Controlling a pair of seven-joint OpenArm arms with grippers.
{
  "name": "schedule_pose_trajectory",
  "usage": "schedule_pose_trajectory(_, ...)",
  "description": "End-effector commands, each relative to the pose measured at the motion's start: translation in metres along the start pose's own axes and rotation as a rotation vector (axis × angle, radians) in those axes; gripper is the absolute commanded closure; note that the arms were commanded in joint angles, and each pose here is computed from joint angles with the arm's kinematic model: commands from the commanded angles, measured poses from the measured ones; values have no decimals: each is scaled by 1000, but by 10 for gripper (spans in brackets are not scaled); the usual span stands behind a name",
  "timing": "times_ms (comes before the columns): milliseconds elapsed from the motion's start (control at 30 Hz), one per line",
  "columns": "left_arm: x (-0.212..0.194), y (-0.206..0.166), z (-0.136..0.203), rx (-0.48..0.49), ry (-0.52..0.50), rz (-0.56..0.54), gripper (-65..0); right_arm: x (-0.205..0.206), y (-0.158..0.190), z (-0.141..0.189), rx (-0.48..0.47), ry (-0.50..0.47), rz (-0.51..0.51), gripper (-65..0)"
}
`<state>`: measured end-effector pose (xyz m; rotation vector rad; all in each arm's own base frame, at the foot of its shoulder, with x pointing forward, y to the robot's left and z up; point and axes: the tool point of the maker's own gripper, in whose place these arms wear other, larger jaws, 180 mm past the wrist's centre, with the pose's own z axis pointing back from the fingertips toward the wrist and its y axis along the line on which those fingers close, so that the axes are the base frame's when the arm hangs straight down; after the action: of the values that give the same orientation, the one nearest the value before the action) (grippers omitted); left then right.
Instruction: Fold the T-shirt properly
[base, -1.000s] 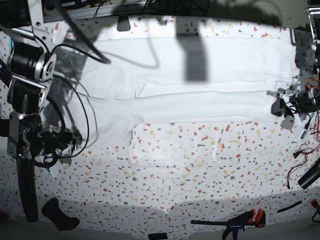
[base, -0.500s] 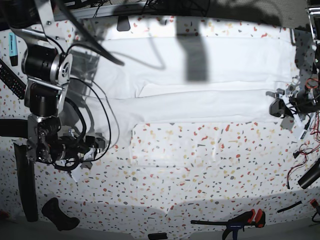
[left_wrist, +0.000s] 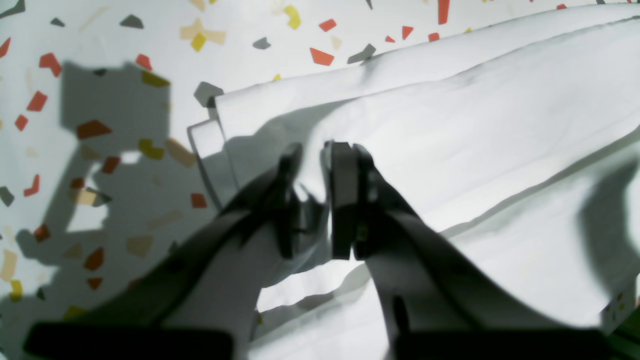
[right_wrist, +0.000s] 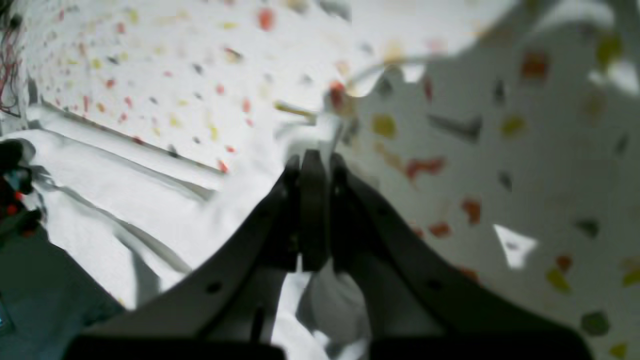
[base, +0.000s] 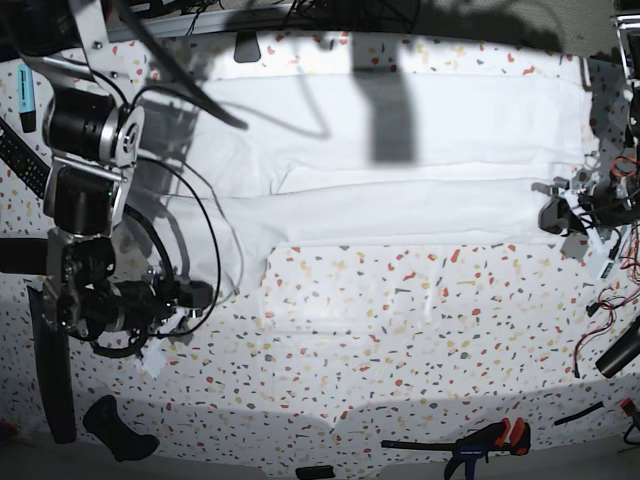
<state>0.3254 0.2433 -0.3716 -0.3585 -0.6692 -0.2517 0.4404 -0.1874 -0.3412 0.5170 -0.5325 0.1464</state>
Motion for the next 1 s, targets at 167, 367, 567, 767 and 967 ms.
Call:
schedule_pose_trajectory(167, 21, 4, 9, 6, -59, -23, -101, 5, 13, 25, -18, -114, 125, 0)
schedule_pose_trajectory(367, 21, 4, 9, 5, -58, -23, -101, -53, 34, 40, -61, -73, 290, 0)
schedule_pose_trajectory(567, 27, -12, 10, -79, -93, -32, -101, -100, 69, 84, -134, -46, 531, 0)
schedule_pose_trajectory(767, 22, -15, 10, -99, -68, -22, -100, -151, 94, 113, -160, 40, 679, 0)
schedule_pose_trajectory(967, 15, -15, 9, -100, -40, -20, -99, -181, 67, 124, -298, 127, 678, 0)
